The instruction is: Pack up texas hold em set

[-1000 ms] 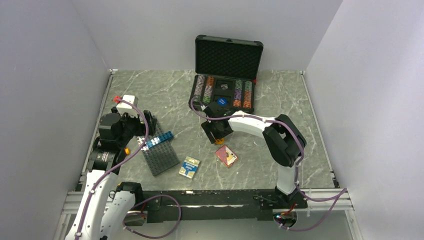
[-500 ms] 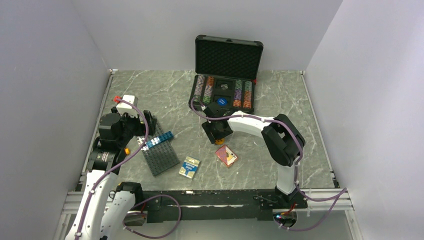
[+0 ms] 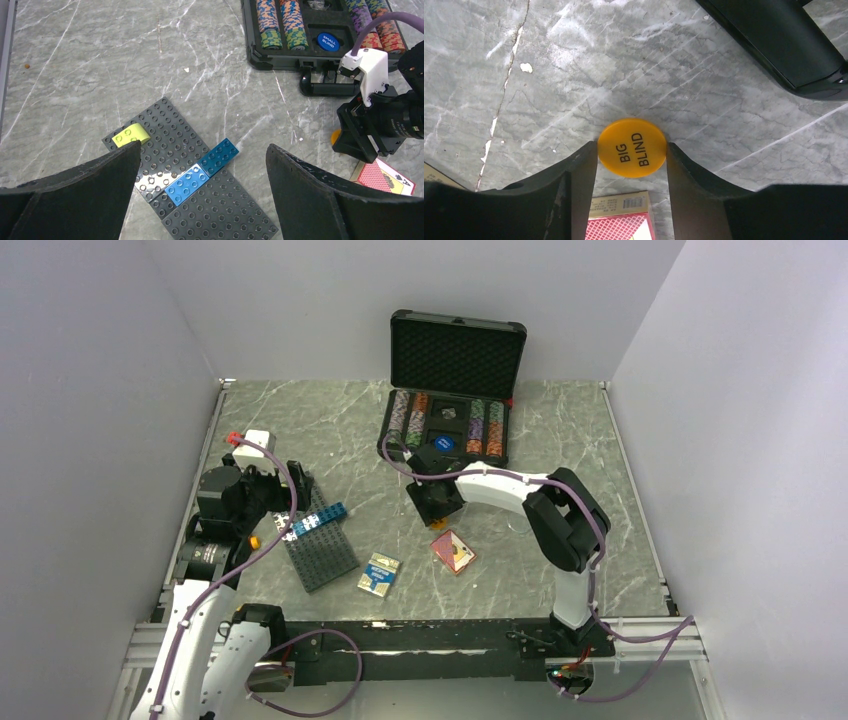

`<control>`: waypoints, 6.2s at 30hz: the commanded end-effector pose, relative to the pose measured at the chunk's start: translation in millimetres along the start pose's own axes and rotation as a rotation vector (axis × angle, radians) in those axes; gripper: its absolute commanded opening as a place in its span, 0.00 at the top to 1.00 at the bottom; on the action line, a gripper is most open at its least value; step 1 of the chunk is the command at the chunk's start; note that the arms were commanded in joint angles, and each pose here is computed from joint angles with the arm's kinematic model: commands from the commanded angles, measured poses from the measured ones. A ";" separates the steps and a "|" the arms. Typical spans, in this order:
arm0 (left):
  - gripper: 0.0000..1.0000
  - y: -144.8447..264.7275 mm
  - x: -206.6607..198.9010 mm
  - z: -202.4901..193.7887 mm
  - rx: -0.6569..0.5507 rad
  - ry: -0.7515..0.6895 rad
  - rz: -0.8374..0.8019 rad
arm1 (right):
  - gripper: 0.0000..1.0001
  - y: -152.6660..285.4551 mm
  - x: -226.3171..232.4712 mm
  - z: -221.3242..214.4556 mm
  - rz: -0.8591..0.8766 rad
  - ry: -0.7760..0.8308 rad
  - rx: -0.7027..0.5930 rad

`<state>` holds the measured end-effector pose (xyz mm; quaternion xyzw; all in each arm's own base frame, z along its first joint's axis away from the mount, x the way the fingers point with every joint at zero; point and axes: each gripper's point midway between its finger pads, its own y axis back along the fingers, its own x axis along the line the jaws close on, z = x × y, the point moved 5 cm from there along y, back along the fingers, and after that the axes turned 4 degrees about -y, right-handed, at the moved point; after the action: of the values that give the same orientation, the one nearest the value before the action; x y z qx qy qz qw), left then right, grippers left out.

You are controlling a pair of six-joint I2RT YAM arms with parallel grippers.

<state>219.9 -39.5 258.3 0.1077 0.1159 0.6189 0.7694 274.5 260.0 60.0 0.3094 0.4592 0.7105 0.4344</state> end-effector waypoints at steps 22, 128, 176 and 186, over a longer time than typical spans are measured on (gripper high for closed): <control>0.01 2.7 0.0 12.3 -0.057 -0.001 0.006 | 0.59 51.7 -42.0 90.7 -0.045 -0.145 -0.167; 0.01 0.4 0.8 11.4 -0.048 -0.004 0.009 | 0.61 -37.3 -157.6 235.4 -0.168 -0.364 -0.464; 0.01 -4.2 7.2 6.0 -0.017 0.031 0.063 | 0.22 140.6 -62.9 130.9 0.024 -0.051 -0.576; 0.01 -4.8 6.2 3.0 -0.005 0.013 0.049 | 0.22 124.0 -35.8 -21.3 0.034 -0.001 -0.392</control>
<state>223.9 -33.1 252.3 0.1162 0.1286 0.6410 0.7477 266.6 198.9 174.6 0.2268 0.3040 0.7907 0.4806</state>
